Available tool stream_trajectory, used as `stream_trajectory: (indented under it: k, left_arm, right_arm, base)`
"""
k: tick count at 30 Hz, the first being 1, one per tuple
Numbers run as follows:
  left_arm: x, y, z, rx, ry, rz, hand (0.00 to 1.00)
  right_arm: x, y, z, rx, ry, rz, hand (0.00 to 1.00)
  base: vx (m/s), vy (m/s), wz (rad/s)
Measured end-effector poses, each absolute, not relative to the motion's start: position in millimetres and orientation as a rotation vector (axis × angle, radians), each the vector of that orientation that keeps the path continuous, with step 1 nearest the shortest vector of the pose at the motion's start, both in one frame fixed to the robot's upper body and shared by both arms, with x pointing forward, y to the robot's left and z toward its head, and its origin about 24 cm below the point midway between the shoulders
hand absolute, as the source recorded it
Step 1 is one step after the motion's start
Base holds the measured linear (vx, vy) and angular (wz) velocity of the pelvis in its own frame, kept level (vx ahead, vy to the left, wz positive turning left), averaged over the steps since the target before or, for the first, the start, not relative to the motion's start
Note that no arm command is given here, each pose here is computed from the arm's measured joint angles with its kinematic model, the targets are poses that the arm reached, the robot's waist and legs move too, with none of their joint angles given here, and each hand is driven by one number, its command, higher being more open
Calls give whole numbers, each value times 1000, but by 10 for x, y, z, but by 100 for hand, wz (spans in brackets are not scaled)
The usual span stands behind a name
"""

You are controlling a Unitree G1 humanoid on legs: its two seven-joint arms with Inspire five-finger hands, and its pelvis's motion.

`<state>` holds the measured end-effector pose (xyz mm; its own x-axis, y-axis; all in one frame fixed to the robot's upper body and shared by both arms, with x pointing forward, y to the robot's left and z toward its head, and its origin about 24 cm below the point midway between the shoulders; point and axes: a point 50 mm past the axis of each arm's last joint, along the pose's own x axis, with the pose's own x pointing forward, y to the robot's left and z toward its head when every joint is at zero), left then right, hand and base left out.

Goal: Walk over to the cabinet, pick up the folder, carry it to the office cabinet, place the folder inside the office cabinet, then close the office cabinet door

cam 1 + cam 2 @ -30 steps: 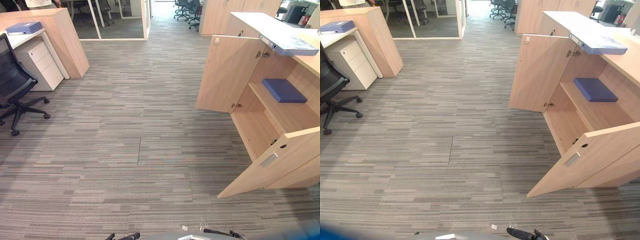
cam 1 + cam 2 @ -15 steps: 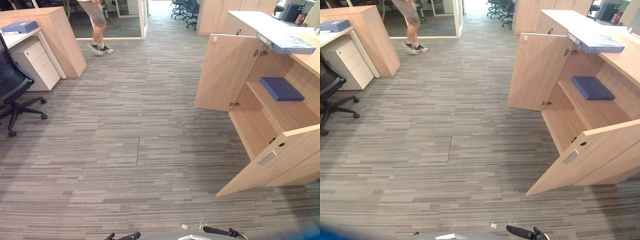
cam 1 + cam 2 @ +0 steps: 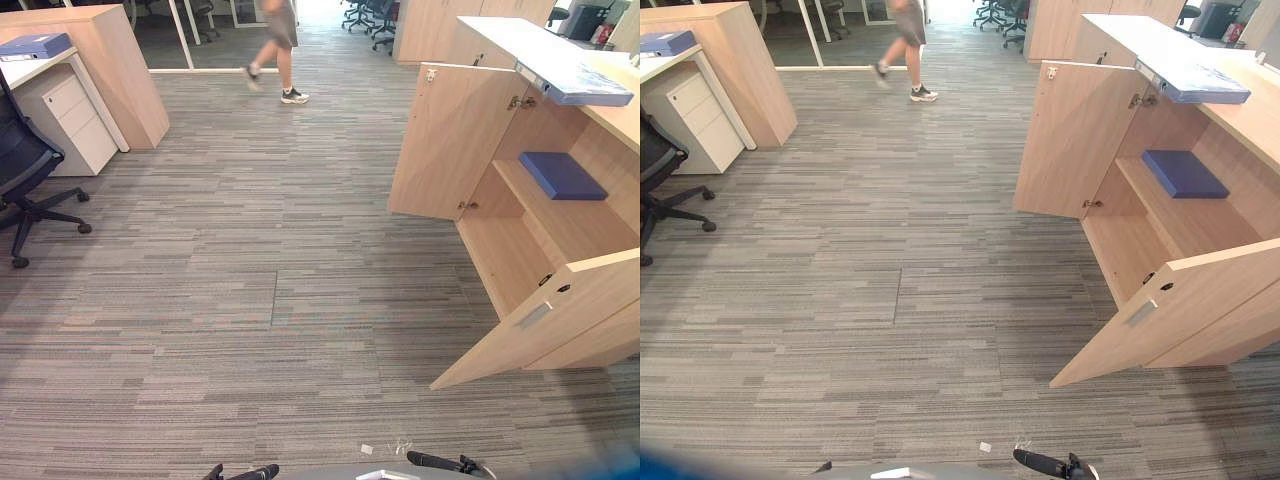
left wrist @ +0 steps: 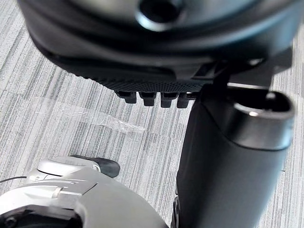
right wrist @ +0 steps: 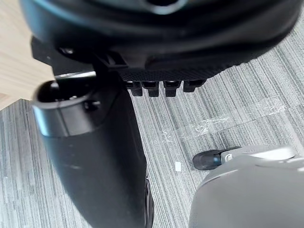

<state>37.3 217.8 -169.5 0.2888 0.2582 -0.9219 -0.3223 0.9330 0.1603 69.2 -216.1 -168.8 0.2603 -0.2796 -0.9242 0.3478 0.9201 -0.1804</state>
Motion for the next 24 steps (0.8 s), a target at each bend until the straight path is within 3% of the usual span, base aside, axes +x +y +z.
stream_trajectory:
  k: [8, 14, 24]
  left_arm:
    - [431, 2185, -1675, -97, 1173, 450, 100]
    - [517, 2096, -1649, -291, 1073, 621, 100]
    - [568, 2133, -1619, -323, 1014, 677, 100]
  right_arm:
    - [780, -2155, -1673, 89, 1207, -444, 100]
    - [896, -2238, -1613, 63, 1145, -459, 100]
    - [1081, -2062, -1627, 147, 1147, -460, 100]
  base:
    - [-1, 0, 0]
    - [52, 53, -5]
    - [335, 264, -19]
